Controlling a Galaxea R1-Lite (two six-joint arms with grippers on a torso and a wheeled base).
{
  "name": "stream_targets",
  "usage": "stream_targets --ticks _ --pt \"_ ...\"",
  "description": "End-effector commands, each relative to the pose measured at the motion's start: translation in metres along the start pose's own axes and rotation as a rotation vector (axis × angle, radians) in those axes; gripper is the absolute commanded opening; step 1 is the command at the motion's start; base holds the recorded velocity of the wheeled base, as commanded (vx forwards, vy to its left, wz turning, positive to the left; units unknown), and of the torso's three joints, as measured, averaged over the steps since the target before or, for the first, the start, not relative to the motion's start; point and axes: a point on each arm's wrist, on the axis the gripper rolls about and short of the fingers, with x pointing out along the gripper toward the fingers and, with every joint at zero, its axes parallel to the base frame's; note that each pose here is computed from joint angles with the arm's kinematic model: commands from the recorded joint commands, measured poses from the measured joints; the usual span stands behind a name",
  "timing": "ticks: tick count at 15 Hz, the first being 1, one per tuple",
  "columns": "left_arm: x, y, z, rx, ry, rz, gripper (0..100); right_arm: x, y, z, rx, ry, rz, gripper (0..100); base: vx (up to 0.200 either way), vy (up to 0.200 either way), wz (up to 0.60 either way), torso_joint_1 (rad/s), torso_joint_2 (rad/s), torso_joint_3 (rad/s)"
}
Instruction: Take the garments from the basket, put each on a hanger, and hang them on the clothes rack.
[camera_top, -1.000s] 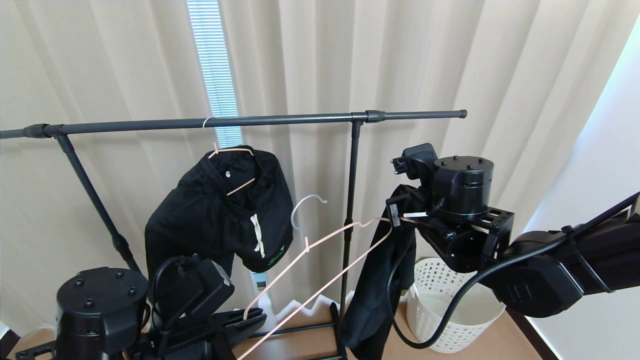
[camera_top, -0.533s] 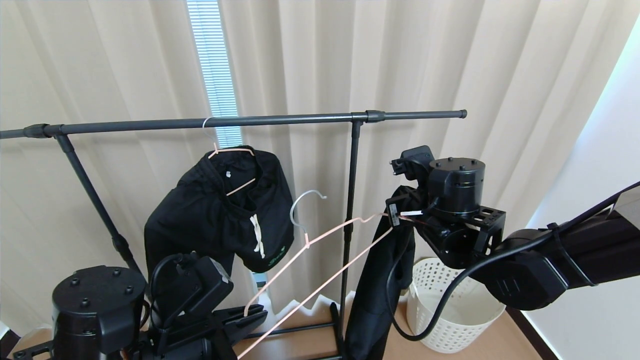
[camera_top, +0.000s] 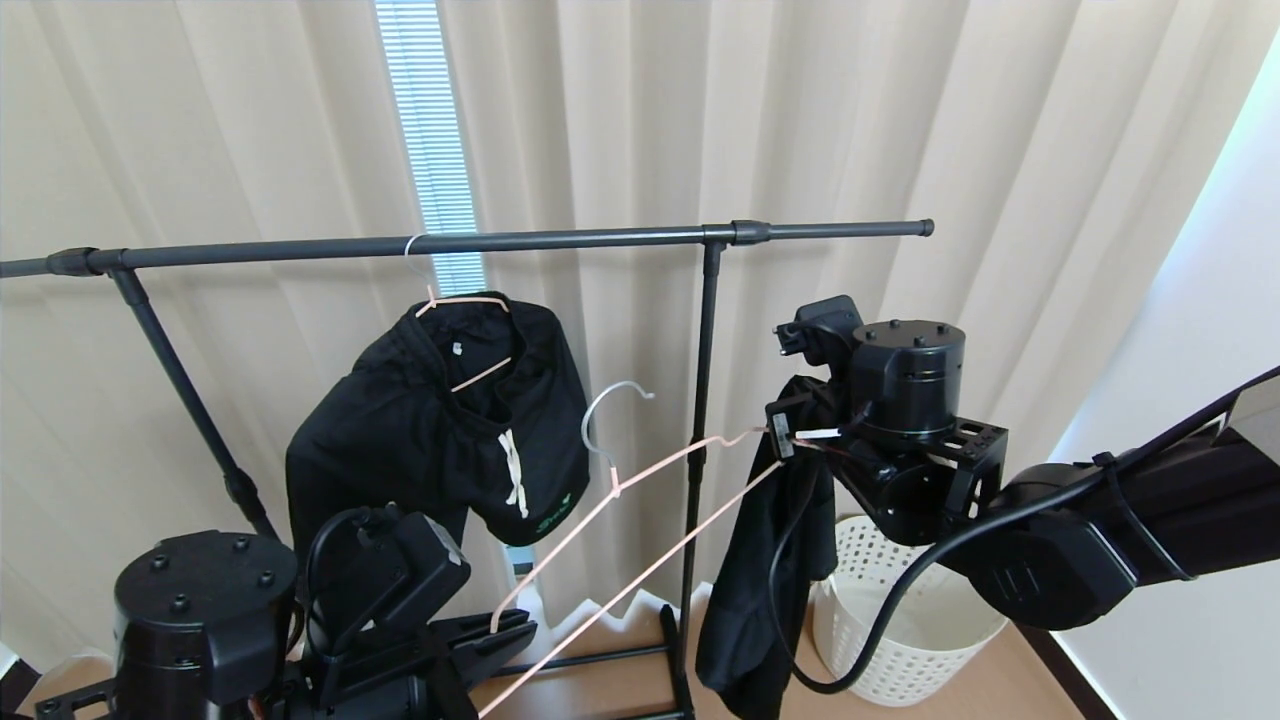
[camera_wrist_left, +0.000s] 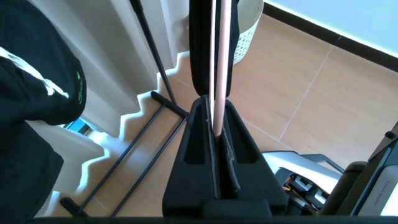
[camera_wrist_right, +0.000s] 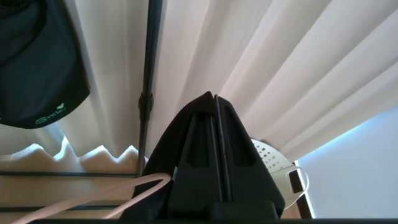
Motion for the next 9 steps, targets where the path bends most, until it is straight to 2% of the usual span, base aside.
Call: stream_targets --ticks 1,3,6,9 --pt "0.002 0.0 0.0 -0.01 0.006 -0.001 0 -0.004 0.003 0.001 0.005 -0.014 0.012 0 0.0 0.0 0.0 0.0 0.0 0.0" --pt "0.004 0.001 0.0 -0.017 0.009 0.0 0 -0.007 0.006 -0.001 0.007 -0.035 0.022 0 0.0 0.0 0.0 0.0 0.0 0.0" --pt "0.004 0.001 0.003 -0.027 -0.028 0.008 0 -0.014 0.011 -0.004 -0.004 -0.03 0.043 0 0.0 0.0 0.0 0.0 0.0 0.0" --pt "0.004 0.001 0.004 -0.028 -0.034 0.009 0 -0.016 0.013 -0.004 -0.004 -0.03 0.049 0 0.0 0.0 0.0 0.0 0.0 0.0"
